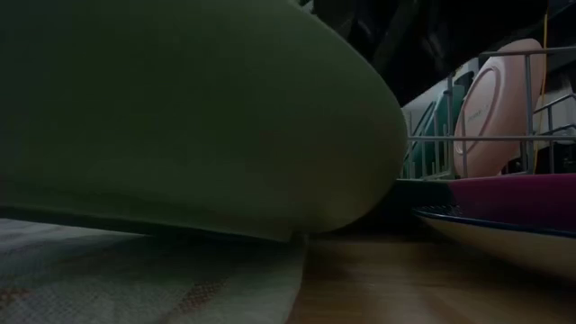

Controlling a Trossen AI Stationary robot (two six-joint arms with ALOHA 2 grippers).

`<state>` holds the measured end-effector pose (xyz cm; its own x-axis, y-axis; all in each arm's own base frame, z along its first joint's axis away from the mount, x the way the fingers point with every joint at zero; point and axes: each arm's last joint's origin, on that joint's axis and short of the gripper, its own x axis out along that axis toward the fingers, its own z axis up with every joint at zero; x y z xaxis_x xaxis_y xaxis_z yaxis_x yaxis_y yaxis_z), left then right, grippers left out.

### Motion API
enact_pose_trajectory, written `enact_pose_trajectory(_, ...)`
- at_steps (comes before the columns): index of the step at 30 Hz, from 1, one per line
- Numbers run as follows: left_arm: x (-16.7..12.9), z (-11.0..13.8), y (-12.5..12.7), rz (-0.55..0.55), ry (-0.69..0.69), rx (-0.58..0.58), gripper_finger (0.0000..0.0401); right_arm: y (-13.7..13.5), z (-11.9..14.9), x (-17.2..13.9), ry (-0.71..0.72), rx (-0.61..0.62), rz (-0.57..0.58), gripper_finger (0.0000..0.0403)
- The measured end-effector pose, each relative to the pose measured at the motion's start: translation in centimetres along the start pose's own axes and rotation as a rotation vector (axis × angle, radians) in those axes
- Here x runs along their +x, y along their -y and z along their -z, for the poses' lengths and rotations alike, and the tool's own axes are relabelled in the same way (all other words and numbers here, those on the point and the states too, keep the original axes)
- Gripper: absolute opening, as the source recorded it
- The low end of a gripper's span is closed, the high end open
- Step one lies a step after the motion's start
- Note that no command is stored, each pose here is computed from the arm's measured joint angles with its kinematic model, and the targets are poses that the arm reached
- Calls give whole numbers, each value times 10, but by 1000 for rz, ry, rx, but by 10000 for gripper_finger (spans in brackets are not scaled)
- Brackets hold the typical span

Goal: Sort dishes
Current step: Put the brown plate in the dish rack

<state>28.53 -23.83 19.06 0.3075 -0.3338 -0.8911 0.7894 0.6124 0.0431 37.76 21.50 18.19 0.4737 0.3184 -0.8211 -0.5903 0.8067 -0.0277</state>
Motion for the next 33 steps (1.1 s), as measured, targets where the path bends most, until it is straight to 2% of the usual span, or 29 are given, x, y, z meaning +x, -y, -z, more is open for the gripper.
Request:
enact_pose_trajectory(7, 0, 0, 0, -18, -1, 2, 11, -1, 2, 0, -17, -55, -22, 168)
enact_pose_trajectory(12, 0, -1, -1, -28, 10, 24, 11, 0, 1, 1, -13, -84, 9, 177)
enact_pose_trajectory(16, 0, -5, -2, -36, 44, 27, 11, 0, 2, 1, -18, -88, 23, 169)
enact_pose_trajectory(24, 0, -5, -2, -54, 42, 45, 11, -1, 1, 1, -18, -188, 21, 145)
enact_pose_trajectory(29, 0, -4, -2, -56, 33, 50, 11, -1, 1, 1, -16, -239, 13, 94)
enact_pose_trajectory(33, 0, -4, -2, -59, 28, 55, 11, -4, 1, 1, 4, -305, -55, 50)
